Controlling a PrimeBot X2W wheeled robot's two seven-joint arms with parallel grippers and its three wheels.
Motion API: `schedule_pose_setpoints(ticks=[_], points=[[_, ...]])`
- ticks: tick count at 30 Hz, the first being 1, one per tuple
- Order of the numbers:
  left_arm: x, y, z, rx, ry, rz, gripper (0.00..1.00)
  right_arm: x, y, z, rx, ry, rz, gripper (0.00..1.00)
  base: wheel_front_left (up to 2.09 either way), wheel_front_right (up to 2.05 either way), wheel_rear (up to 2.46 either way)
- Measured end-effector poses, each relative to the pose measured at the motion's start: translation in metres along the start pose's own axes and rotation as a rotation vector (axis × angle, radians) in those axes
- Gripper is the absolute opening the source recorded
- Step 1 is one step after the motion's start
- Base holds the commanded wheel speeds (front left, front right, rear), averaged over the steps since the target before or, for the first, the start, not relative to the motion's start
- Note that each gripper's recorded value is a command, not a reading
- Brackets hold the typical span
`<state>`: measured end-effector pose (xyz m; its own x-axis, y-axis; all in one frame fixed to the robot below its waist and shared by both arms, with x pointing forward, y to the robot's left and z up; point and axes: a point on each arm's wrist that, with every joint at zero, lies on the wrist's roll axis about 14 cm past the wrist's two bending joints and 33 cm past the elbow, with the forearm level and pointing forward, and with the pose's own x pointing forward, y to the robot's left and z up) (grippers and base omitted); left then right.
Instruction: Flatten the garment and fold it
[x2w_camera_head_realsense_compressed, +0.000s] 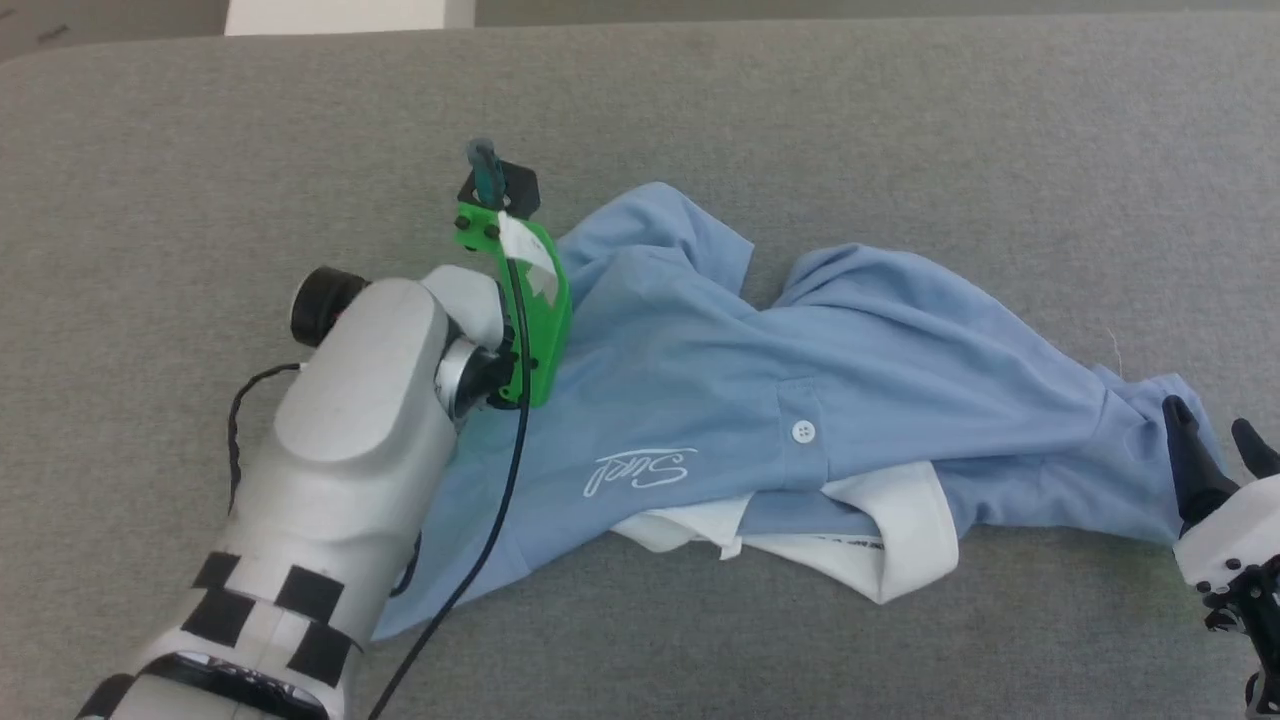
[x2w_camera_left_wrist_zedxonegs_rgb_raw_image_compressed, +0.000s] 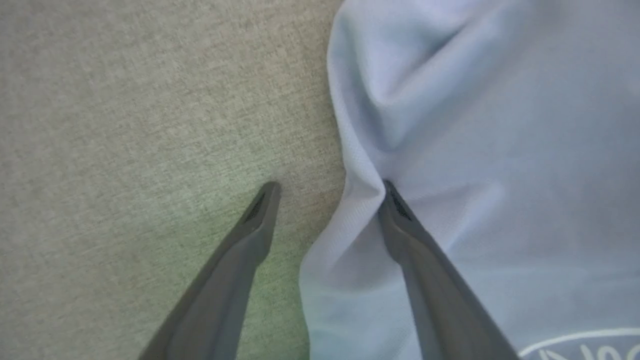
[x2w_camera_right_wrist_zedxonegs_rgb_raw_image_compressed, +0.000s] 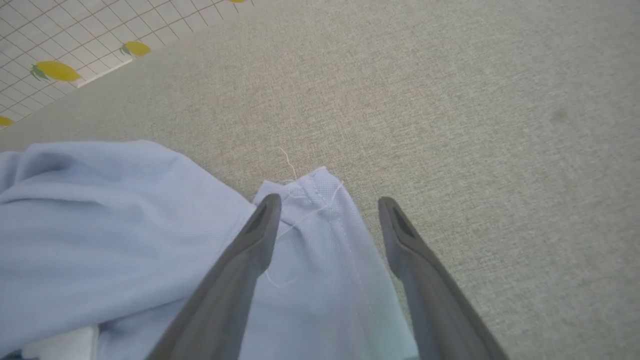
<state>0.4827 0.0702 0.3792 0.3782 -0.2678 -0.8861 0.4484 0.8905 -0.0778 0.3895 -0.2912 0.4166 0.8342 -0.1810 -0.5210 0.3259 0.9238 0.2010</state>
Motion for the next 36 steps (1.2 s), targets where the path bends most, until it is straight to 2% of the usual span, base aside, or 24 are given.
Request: schedule_pose_setpoints(ticks=[2,3,4,10,17,21,25,28,32,36], points=[[0.004,-0.002,-0.003,-0.002,0.040,-0.014,1.00,0.000,-0.004,-0.003,0.002,0.006,-0.012,1.00,0.00,0.00,0.00],[0.005,-0.003,-0.004,-0.001,0.056,-0.019,0.58,0.000,-0.006,-0.004,0.003,0.007,-0.016,1.00,0.00,0.00,0.00],[0.005,-0.004,-0.004,-0.002,0.062,-0.024,0.00,0.000,-0.007,-0.005,0.004,0.009,-0.019,1.00,0.00,0.00,0.00],[0.003,-0.020,0.002,-0.013,0.015,-0.096,0.00,0.005,-0.002,-0.005,0.004,0.009,-0.009,1.00,0.00,0.00,0.00],[-0.013,-0.007,0.035,-0.077,-0.222,-0.081,0.00,0.008,0.009,-0.006,-0.001,0.013,0.023,1.00,0.00,0.00,0.00],[-0.027,0.029,0.061,-0.107,-0.344,0.014,0.00,0.010,0.012,-0.007,-0.003,0.014,0.029,1.00,0.00,0.00,0.00],[-0.046,0.078,0.088,-0.139,-0.484,0.148,0.00,0.013,0.012,-0.007,-0.006,0.017,0.027,1.00,0.00,0.00,0.00],[-0.053,0.108,0.096,-0.164,-0.534,0.223,0.00,0.015,0.008,-0.010,-0.006,0.024,0.015,1.00,0.00,0.00,0.00],[-0.051,0.137,0.094,-0.227,-0.564,0.294,0.00,0.017,0.003,-0.015,-0.008,0.038,-0.003,1.00,0.00,0.00,0.00],[-0.035,0.146,0.078,-0.285,-0.515,0.302,0.00,0.019,-0.002,-0.019,-0.009,0.050,-0.017,1.00,0.00,0.00,0.00]])
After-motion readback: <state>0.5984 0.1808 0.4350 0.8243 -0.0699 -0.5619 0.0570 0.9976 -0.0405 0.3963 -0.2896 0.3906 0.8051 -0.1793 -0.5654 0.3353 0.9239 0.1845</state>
